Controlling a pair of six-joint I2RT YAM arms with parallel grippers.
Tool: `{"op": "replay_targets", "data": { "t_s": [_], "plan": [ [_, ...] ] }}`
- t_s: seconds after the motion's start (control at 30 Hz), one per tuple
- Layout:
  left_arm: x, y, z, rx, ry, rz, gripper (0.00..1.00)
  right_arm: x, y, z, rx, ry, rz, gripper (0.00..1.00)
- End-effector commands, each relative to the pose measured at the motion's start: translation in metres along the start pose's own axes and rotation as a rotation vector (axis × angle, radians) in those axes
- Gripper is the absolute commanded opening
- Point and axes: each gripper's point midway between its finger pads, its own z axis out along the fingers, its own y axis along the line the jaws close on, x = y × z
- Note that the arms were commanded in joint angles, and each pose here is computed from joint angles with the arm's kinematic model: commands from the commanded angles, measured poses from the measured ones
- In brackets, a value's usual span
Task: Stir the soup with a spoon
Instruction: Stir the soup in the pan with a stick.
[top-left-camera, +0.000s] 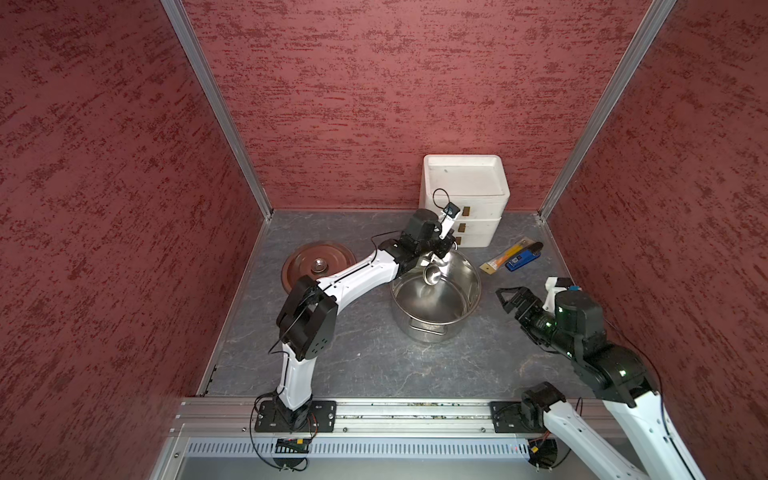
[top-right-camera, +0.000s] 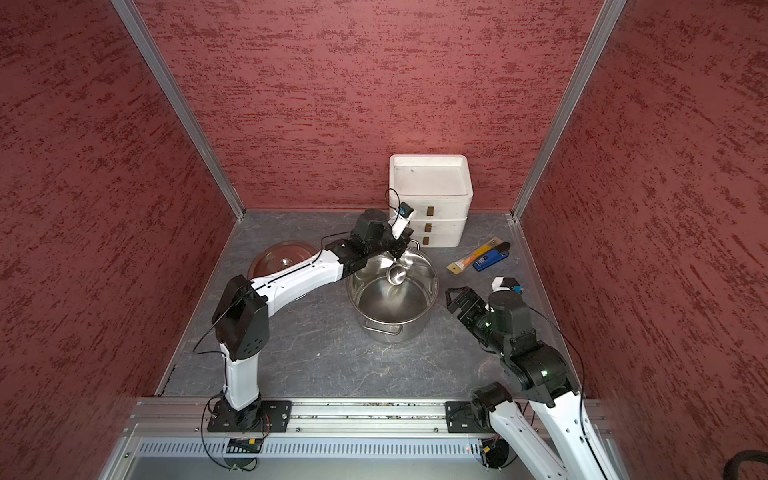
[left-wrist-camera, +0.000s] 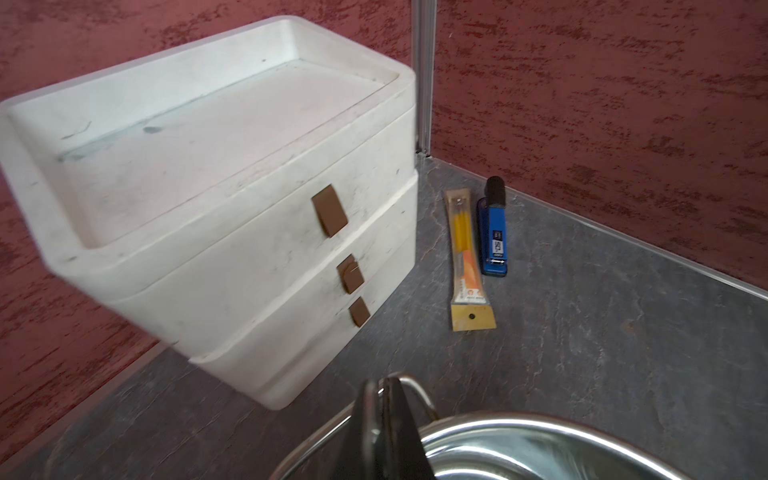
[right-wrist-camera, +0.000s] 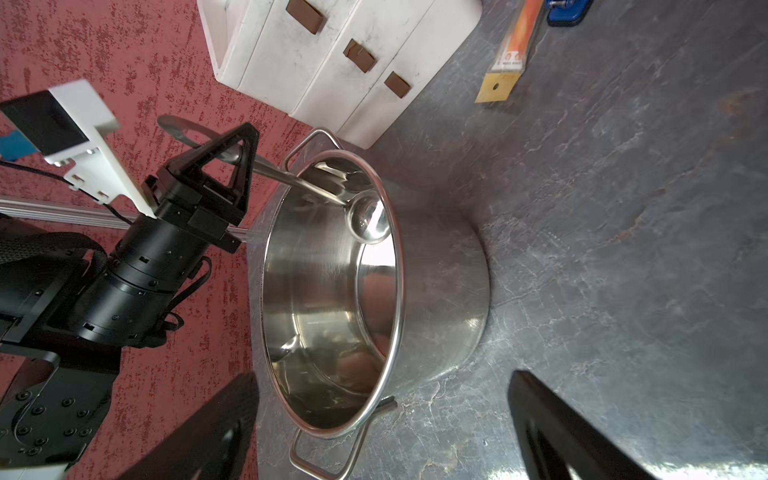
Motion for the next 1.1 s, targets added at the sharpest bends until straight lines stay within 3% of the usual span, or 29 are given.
{"op": "replay_targets", "data": {
  "t_s": [0.0, 0.23, 0.57, 0.87, 1.07],
  "plan": [
    [-0.023, -0.031, 0.009, 0.074, -0.067, 0.03, 0.0, -0.005, 0.004, -0.009, -0.01, -0.026, -0.002, 0.98],
    [-0.011, -0.103, -0.008, 0.213, -0.037, 0.061, 0.0, -0.004, 0.002, -0.009, -0.009, -0.027, -0.001, 0.98],
    [0.031, -0.144, -0.093, 0.241, 0.052, 0.028, 0.0, 0.001, 0.0, -0.001, -0.017, -0.006, 0.006, 0.98],
    [0.062, -0.091, -0.135, 0.061, 0.119, 0.017, 0.0, 0.002, 0.01, 0.009, -0.038, 0.025, -0.007, 0.98],
    [0.07, -0.034, -0.144, -0.071, 0.13, -0.015, 0.0, 0.0, 0.017, 0.011, -0.047, 0.03, -0.019, 0.98]
  ]
}}
